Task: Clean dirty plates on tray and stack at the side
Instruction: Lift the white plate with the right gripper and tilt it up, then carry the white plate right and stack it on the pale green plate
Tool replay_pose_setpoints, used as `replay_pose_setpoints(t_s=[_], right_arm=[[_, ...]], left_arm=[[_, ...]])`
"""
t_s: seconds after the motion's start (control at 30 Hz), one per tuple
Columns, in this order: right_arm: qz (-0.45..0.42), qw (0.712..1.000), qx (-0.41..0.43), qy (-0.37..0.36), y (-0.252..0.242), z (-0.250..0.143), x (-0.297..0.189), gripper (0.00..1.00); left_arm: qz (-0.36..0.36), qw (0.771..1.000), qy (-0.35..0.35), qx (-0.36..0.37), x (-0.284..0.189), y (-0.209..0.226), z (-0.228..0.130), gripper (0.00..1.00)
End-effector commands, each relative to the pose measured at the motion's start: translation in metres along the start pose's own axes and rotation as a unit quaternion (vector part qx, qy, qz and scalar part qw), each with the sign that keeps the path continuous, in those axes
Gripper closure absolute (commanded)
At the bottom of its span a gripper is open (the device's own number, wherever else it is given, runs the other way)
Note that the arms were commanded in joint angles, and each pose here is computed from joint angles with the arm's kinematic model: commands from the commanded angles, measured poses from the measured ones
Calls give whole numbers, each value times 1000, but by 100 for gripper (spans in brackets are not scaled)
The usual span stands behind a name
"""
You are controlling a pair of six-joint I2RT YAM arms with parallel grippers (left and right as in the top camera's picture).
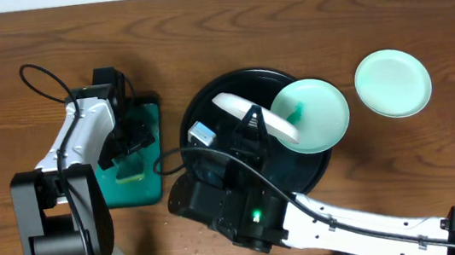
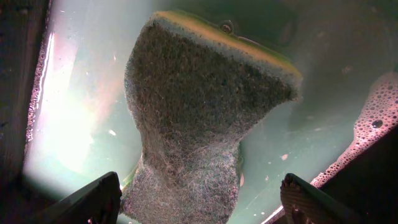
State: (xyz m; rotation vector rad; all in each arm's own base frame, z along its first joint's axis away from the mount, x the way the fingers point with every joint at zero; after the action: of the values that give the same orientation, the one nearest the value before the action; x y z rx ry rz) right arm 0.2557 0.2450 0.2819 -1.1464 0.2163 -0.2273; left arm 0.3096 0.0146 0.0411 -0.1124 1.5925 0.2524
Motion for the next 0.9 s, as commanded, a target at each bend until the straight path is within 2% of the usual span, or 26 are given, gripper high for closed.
replay_pose_setpoints(t_s=[0.0,0.27,0.47,0.6,0.7,0.77,0.87], right_arm=[[-28,999,-15,-6,-15,7,-11,99],[-22,997,-74,-31,-13,19,-30,99],[-16,999,-41,-27,-12,20,-24,99],[-41,997,-59,20,-22,6,4,99],[-16,1000,-16,-14,-15,20,-13,99],[0,1000,1,-9,-10,18,-3,99],[-46,999,-7,28,-22,9,10,99]], left_arm=[[3,1000,3,-1,2,1,-1,17],[3,1000,3,-1,2,1,-1,18],[3,1000,3,-1,2,1,-1,18],[4,1000,6,-1,2,2,-3,18],[4,1000,8,0,2,2,-4,18],[4,1000,7,0,2,2,-3,18],[5,1000,10,0,2,2,-5,18]])
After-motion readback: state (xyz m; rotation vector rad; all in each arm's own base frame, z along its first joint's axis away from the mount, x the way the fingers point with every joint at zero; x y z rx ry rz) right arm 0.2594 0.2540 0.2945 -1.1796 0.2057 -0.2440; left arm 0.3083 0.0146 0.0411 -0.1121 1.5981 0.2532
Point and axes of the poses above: each gripper's point midway between its finger pads, its own x axis out along the fingers, its own y axis along the line the jaws close on, z = x × y, the point moved 1 cm from there along -x, back along the fingers, and after that the axes turned 15 degrees about x, right-handed, at the moved point
